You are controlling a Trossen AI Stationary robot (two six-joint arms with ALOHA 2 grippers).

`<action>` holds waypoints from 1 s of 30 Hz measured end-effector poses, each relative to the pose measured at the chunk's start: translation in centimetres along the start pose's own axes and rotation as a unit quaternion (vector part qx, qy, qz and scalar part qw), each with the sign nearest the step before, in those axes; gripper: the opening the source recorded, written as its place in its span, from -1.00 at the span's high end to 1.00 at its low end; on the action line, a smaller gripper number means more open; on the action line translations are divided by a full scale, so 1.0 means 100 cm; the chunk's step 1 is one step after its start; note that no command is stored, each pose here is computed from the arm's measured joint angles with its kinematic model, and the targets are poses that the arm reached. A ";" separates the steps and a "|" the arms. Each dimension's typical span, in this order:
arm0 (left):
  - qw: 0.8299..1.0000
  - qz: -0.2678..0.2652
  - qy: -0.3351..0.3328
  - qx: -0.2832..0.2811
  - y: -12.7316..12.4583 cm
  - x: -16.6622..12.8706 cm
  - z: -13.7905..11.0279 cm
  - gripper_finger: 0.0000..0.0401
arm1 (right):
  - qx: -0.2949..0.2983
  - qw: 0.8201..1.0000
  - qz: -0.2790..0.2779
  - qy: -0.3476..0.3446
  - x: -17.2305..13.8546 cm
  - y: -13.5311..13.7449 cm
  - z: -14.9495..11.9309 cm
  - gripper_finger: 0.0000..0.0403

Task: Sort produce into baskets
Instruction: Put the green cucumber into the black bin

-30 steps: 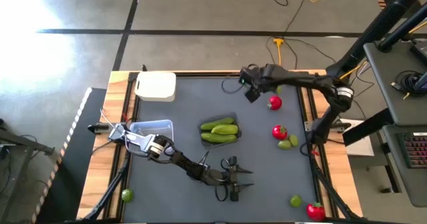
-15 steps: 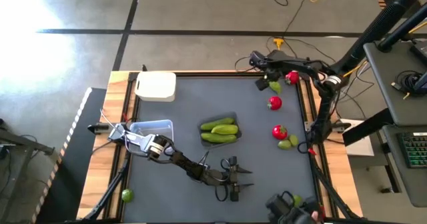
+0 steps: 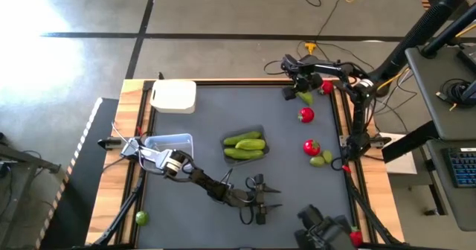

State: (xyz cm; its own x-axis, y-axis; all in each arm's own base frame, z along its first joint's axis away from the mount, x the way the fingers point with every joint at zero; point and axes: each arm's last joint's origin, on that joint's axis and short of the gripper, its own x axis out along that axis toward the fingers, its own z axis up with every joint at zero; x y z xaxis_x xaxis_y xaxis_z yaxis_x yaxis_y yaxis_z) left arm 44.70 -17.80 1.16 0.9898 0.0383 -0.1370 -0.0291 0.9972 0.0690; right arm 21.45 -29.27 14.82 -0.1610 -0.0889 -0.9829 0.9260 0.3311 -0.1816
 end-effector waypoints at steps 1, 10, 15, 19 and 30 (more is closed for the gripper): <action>1.000 0.000 0.000 0.001 0.000 0.000 0.000 -0.05 | 0.002 1.000 0.001 0.002 0.001 0.000 0.000 -0.63; 1.000 0.000 0.001 0.003 0.000 0.000 0.001 -0.05 | 0.025 1.000 0.010 -0.005 -0.008 0.003 -0.004 0.03; 1.000 0.000 0.000 0.004 0.000 0.000 0.001 -0.05 | -0.016 0.998 0.061 -0.026 -0.032 0.025 -0.016 0.30; 1.000 0.000 0.000 0.005 0.000 0.000 0.001 -0.05 | -0.088 0.990 0.087 -0.065 -0.064 0.067 -0.044 0.30; 0.994 0.092 -0.001 0.053 -0.018 -0.015 0.007 -0.05 | -0.294 0.909 0.192 -0.224 -0.145 0.185 -0.180 0.24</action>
State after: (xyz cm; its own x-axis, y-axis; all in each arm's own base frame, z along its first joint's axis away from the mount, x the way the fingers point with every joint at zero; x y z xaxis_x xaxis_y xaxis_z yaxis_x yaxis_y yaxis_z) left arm 43.36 -19.73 1.96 0.9692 0.2202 -0.1105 -0.1960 0.9608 0.1959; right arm 34.74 -4.93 25.19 0.4135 -0.1899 -0.8905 0.5196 0.8523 0.0595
